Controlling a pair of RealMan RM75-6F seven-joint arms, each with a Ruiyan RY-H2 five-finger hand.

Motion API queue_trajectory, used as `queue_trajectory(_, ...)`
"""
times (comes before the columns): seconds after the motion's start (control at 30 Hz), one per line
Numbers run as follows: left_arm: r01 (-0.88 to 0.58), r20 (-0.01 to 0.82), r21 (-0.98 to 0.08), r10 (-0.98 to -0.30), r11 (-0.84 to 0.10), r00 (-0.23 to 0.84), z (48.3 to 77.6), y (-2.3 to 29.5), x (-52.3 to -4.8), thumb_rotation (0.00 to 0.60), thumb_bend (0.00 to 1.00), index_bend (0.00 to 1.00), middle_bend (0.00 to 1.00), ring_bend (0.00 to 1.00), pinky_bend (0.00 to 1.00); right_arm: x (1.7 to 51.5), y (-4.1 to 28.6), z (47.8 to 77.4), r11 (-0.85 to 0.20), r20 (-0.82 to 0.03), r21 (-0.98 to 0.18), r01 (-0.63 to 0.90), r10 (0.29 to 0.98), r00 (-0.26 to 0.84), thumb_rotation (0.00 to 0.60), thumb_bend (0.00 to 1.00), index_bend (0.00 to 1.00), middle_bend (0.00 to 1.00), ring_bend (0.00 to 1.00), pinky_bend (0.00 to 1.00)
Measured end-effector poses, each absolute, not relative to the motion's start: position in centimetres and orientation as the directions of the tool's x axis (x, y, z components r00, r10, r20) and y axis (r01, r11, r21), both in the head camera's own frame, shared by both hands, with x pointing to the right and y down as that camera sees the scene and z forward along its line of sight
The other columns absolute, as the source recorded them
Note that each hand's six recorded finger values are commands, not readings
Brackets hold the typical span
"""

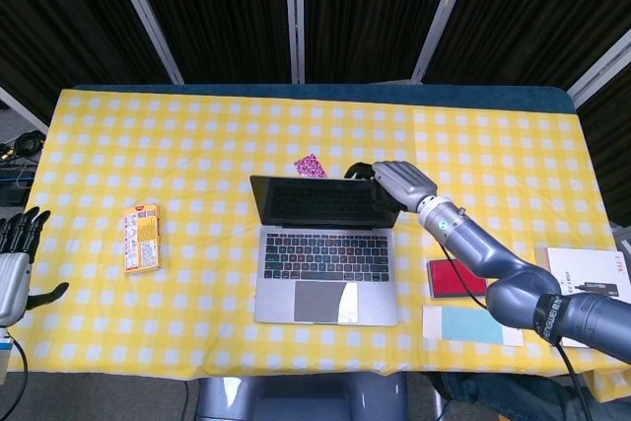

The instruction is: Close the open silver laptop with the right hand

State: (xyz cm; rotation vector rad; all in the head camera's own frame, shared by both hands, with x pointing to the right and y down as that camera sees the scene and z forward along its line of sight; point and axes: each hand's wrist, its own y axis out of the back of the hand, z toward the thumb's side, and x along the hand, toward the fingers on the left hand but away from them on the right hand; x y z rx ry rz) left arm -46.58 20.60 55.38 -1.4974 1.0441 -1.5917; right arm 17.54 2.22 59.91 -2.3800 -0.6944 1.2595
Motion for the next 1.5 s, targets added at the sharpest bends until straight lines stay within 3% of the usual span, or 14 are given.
queue_trajectory(0.43, -0.032, 0.429, -0.903, -0.9, -0.428, -0.073, 55.4, 20.8, -46.3, 0.6, 0.0, 0.0, 0.0, 0.0, 0.0, 16.3, 7.8, 58.0, -0.844, -0.65, -0.529, 0.085, 0.468, 0.598, 0.6, 1.0, 0.29, 0.34, 0.27, 0.35)
queue_trajectory(0.7, -0.03, 0.432, -0.902, -0.899, -0.431, -0.067, 55.5, 20.8, -46.2, 0.6, 0.0, 0.0, 0.0, 0.0, 0.0, 16.5, 11.8, 58.2, -0.827, -0.655, -0.558, -0.067, 0.391, 0.647, 0.6, 1.0, 0.28, 0.33, 0.27, 0.35)
queue_trajectory(1.13, -0.028, 0.438, -0.899, -0.897, -0.437, -0.065, 55.7, 20.8, -46.1, 0.6, 0.0, 0.0, 0.0, 0.0, 0.0, 17.9, 17.2, 61.5, -0.753, -0.68, -0.597, -0.277, 0.293, 0.672, 0.6, 1.0, 0.26, 0.32, 0.27, 0.35)
queue_trajectory(1.5, -0.025, 0.441, -0.898, -0.895, -0.44, -0.061, 55.8, 20.9, -46.0, 0.6, 0.0, 0.0, 0.0, 0.0, 0.0, 19.1, 19.7, 64.0, -0.701, -0.681, -0.625, -0.343, 0.275, 0.679, 0.6, 1.0, 0.26, 0.32, 0.27, 0.35)
